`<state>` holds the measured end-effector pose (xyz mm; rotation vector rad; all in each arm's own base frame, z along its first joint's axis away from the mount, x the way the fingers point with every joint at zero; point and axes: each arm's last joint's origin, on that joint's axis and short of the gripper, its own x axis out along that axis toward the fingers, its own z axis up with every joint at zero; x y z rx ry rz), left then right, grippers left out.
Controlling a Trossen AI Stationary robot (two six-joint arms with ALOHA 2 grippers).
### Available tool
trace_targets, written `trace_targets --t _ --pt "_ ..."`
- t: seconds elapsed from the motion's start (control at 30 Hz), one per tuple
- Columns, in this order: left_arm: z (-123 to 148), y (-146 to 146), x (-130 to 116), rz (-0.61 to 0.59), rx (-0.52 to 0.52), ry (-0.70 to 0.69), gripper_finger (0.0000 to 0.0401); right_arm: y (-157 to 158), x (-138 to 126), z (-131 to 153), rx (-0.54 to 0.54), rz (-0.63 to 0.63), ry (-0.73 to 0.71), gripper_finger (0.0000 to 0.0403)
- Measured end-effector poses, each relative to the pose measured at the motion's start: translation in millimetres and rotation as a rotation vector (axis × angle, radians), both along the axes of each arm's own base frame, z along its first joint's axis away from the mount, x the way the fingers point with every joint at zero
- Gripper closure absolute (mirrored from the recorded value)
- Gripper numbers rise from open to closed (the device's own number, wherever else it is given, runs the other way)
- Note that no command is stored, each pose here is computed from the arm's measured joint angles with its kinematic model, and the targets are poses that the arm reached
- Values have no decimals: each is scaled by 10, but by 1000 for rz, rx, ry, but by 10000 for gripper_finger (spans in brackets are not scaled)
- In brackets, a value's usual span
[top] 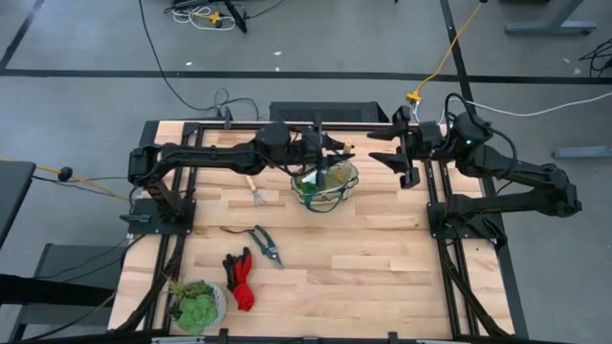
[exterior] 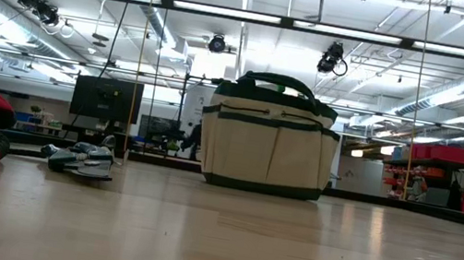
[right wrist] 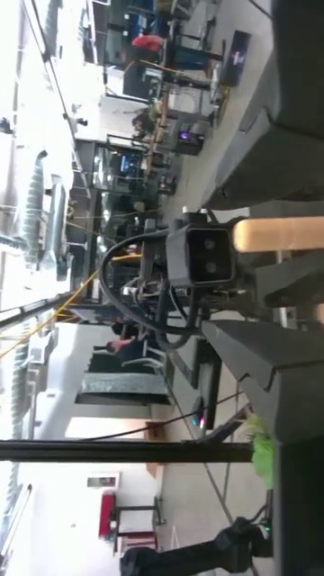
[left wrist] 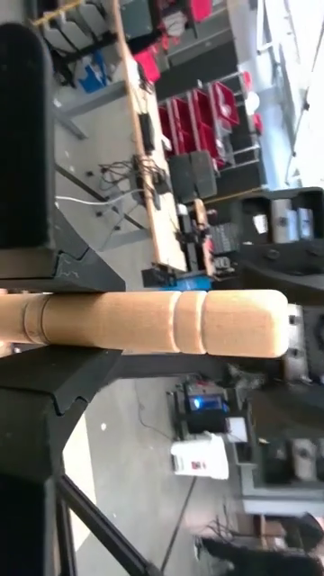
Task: Pick & Place Garden tools in Gardening bag
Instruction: Put the bottom brown hand rake into the gardening bag
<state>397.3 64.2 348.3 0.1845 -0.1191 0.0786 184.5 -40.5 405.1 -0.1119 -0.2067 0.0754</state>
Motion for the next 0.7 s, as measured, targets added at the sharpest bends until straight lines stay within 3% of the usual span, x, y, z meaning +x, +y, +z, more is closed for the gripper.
trace_targets --t 0.7 --pt "-721 260 372 115 -44 100 323 -3 13 -73 -20 -5 72 209"
